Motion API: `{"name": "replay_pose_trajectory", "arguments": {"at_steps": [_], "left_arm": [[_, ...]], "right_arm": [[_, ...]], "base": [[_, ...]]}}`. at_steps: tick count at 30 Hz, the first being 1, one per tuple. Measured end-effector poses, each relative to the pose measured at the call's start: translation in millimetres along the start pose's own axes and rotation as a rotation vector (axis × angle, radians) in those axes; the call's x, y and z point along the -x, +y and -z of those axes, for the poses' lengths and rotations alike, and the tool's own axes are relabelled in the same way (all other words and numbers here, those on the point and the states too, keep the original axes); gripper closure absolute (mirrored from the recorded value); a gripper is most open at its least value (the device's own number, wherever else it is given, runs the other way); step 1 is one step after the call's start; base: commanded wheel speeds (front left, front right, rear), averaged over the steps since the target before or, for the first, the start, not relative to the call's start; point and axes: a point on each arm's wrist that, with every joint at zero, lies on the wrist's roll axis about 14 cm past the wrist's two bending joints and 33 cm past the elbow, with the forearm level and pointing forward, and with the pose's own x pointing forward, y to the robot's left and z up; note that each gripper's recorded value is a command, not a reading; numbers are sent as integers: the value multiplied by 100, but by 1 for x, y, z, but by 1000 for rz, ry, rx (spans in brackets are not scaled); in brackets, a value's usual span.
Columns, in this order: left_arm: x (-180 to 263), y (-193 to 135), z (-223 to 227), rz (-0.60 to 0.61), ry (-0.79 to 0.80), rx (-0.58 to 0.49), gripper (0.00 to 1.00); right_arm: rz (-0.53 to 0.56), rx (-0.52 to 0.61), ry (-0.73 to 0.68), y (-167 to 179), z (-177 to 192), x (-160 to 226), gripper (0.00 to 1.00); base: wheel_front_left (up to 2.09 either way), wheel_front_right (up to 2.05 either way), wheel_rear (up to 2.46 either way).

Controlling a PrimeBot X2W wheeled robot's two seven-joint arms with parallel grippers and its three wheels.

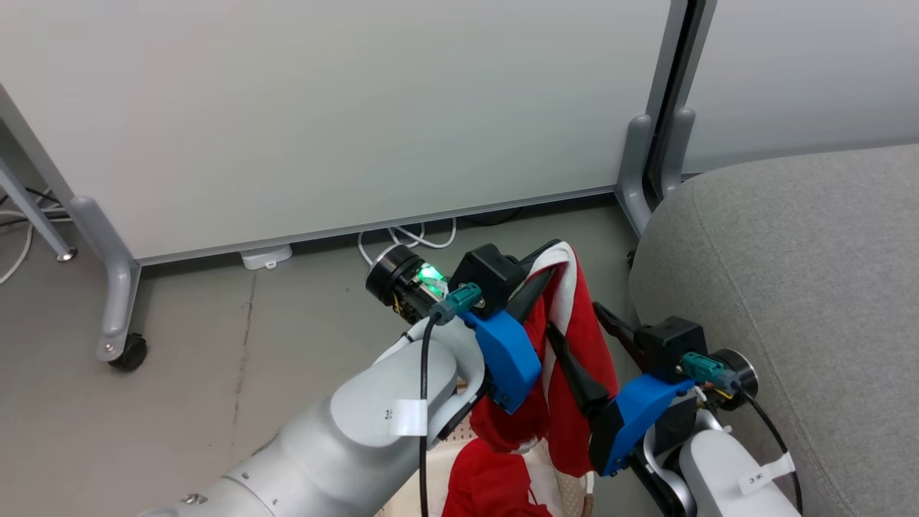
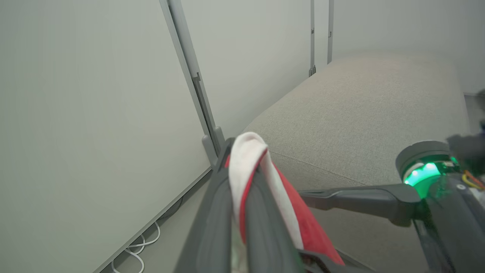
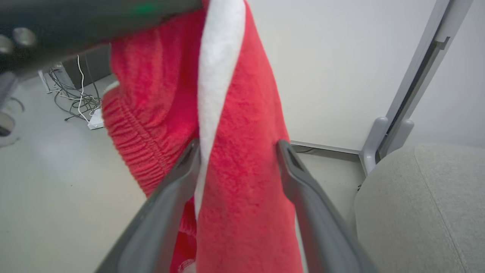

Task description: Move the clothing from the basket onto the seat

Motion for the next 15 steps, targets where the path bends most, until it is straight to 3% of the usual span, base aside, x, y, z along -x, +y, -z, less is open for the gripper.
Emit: {"name": "replay_pose_trajectory", "arguments": {"at_steps": [12, 13, 14, 15], "left_arm": [[2, -8, -3, 26, -4, -9, 100], [2, -9, -3, 27, -5, -8, 100], [2, -9, -4, 28, -7, -7, 100], [2, -10, -5, 29, -8, -5, 100]], "right_arm": [[-35, 20, 94, 7, 21, -11, 0], [-39, 20, 98, 8, 22, -12, 55], [-44, 20, 99, 9, 22, -13, 100], [-48, 20, 98, 10, 22, -14, 100]], "base": [[0, 0, 0], [0, 0, 0], [0, 0, 0], [0, 0, 0]]}}
